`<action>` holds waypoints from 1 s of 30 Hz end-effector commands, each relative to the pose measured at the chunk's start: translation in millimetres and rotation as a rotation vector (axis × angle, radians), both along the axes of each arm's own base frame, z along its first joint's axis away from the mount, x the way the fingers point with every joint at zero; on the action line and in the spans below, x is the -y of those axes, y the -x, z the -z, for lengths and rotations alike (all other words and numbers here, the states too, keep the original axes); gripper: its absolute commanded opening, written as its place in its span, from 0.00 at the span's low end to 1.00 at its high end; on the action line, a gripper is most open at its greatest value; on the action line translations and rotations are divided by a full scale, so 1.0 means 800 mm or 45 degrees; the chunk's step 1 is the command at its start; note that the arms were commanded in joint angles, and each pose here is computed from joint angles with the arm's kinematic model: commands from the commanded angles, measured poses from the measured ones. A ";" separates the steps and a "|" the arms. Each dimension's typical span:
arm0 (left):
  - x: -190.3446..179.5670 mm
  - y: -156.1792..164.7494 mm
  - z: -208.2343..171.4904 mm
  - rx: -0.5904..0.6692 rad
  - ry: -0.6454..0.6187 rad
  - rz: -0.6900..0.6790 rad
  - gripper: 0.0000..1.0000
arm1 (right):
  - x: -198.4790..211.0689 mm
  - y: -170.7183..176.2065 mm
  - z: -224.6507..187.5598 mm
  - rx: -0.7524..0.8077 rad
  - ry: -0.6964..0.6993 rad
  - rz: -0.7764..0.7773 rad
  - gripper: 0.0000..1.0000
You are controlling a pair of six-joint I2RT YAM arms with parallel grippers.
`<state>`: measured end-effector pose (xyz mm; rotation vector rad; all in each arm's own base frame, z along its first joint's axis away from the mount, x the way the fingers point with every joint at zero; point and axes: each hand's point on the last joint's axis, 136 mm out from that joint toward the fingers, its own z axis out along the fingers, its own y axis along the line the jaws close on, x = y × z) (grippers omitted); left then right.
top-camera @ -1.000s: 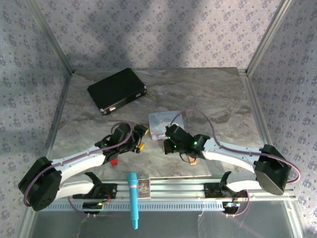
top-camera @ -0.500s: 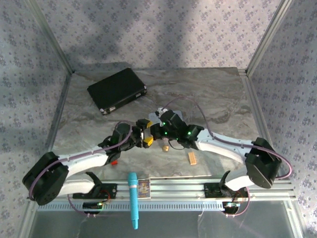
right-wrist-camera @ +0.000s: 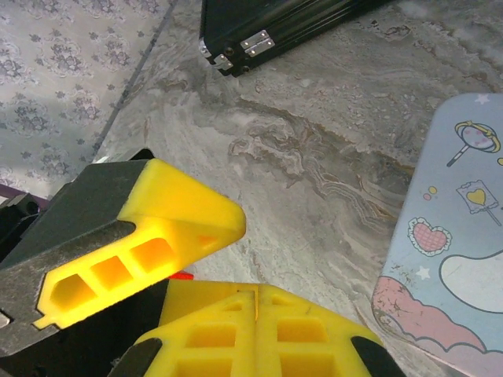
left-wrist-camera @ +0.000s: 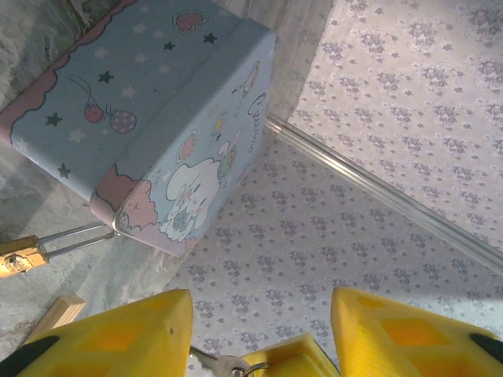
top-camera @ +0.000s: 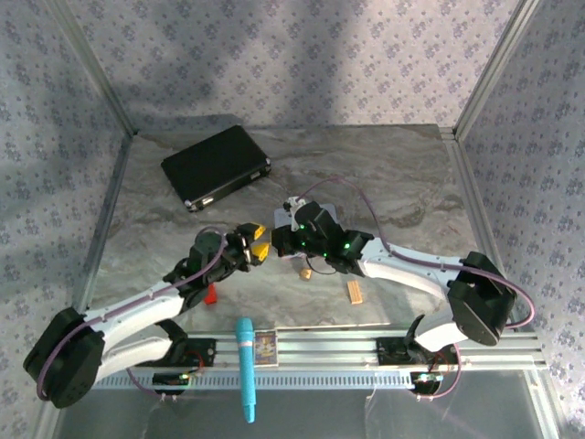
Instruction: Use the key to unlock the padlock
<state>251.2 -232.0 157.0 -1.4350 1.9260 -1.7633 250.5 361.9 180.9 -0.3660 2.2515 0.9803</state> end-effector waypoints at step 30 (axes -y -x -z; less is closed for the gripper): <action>-0.006 -0.002 -0.002 -0.007 0.033 0.009 0.74 | -0.050 -0.001 -0.020 0.070 -0.084 -0.087 0.00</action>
